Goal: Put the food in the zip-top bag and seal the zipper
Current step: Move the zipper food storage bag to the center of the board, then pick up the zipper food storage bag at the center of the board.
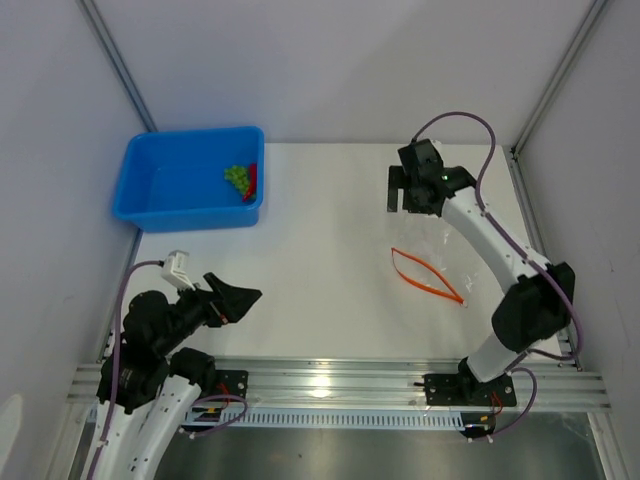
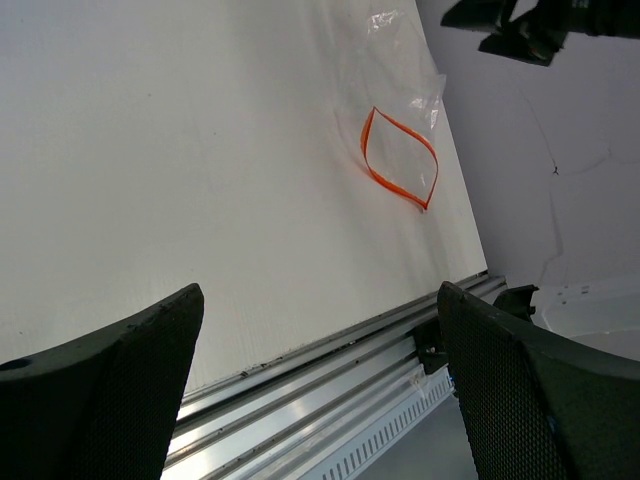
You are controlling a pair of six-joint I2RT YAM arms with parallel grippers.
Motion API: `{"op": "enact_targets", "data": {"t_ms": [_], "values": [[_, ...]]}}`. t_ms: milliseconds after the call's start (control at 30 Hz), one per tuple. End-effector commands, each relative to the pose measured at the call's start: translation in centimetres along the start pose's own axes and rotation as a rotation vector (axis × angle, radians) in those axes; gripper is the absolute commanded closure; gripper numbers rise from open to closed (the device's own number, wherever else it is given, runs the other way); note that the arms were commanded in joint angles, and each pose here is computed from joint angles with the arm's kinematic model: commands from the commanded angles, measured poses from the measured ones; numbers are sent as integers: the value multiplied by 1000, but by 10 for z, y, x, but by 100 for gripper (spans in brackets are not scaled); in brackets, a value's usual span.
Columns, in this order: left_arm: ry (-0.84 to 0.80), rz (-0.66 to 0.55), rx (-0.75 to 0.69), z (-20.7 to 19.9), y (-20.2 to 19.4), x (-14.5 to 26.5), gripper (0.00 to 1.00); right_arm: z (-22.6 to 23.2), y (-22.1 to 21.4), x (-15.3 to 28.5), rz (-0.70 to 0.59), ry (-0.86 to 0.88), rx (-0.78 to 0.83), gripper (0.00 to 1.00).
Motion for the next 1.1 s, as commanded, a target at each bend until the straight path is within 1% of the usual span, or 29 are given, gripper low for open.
{"op": "enact_targets", "data": {"t_ms": [0,67,100,133,200,267,300,333,367,533,667,733,867,900,967,1067], "values": [[-24,-8,-24,-1,5,-6,1,-48,-22,29,-38,-253,231,4],[-29,-7,-21,-2,5,-7,1,-53,-33,39,-36,-254,311,3],[-30,-2,-17,-1,3,-8,0,-52,-40,50,-35,-233,385,4],[-38,-4,-11,-1,3,-9,0,-53,-46,53,-29,-238,424,4],[-45,5,-3,-1,1,-11,0,-50,-54,67,-57,-241,490,4],[-63,20,6,-2,0,-12,1,-50,-68,65,-31,-215,583,4],[-70,23,7,-3,0,-11,1,-46,-78,65,-18,-184,660,5],[-72,29,10,-3,0,-11,1,-46,-84,63,-7,-179,731,4],[-74,37,14,-4,-1,-11,0,-48,-95,56,7,-192,770,4],[-67,33,14,-3,-6,-5,0,-50,-115,35,38,-236,812,5],[-69,20,14,-4,-8,2,0,-55,-115,19,-39,-321,860,4],[-66,18,14,-3,-9,4,0,-55,-116,12,-50,-327,869,4],[-69,16,16,-4,-10,6,1,-48,-112,-4,-122,-317,874,5],[-70,14,16,-4,-10,6,1,-49,-111,-7,-125,-318,891,5],[-71,18,19,-4,-11,7,0,-52,-108,-20,-129,-347,866,5],[-65,19,16,-4,-11,8,0,-59,-103,-33,-115,-415,850,9]]}}
Point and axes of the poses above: each gripper's point midway between its finger pads, its own x axis back along the fingers, its own z axis along the line the jaws close on, y = z × x, the point moved 8 cm from there along x, back along the fingers, and after that the axes turned 14 degrees about -x, right-handed, at the moved point
